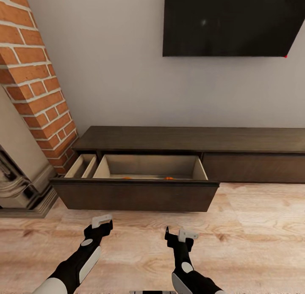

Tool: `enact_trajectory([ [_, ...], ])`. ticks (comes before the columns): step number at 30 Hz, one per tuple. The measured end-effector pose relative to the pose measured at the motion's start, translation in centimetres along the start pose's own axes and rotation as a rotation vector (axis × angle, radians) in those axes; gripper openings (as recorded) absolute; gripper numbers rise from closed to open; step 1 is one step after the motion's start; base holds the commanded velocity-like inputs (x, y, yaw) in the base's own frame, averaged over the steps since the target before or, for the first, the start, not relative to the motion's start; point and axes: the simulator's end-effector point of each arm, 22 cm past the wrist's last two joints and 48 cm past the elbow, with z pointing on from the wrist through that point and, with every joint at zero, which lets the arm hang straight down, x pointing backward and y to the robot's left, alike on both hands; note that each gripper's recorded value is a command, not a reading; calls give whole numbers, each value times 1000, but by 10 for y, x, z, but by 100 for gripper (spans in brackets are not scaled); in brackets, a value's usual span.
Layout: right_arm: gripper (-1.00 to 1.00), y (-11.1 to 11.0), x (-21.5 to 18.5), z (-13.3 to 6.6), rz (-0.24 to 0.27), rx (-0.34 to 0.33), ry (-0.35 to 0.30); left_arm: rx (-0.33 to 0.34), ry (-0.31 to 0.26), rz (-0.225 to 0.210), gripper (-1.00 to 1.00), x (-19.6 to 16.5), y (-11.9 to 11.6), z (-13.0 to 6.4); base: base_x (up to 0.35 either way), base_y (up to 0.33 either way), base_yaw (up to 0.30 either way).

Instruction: Place each of the two pumpkins and all three candles from the living room inside a cabinet in the living room (use any cabinet), then make sure every cabinet is closed, and position the cauldron so it is next to a table in the living room.

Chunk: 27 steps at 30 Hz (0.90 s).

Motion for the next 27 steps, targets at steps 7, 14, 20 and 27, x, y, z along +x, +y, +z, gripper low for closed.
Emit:
enact_trajectory([
  [7,100,18,7,6,3,-81,8,3,6,22,100,16,-2,5,0,0,0],
  [14,100,31,-2,17,10,-123,-5,34,-45,82,100,18,-17,8,0,0,0],
  [20,100,40,-2,23,-44,-157,-22,47,-67,96,100,23,-23,12,0,0,0],
  [27,100,45,-14,39,-71,-168,-46,53,-68,105,100,33,-24,17,0,0,0],
])
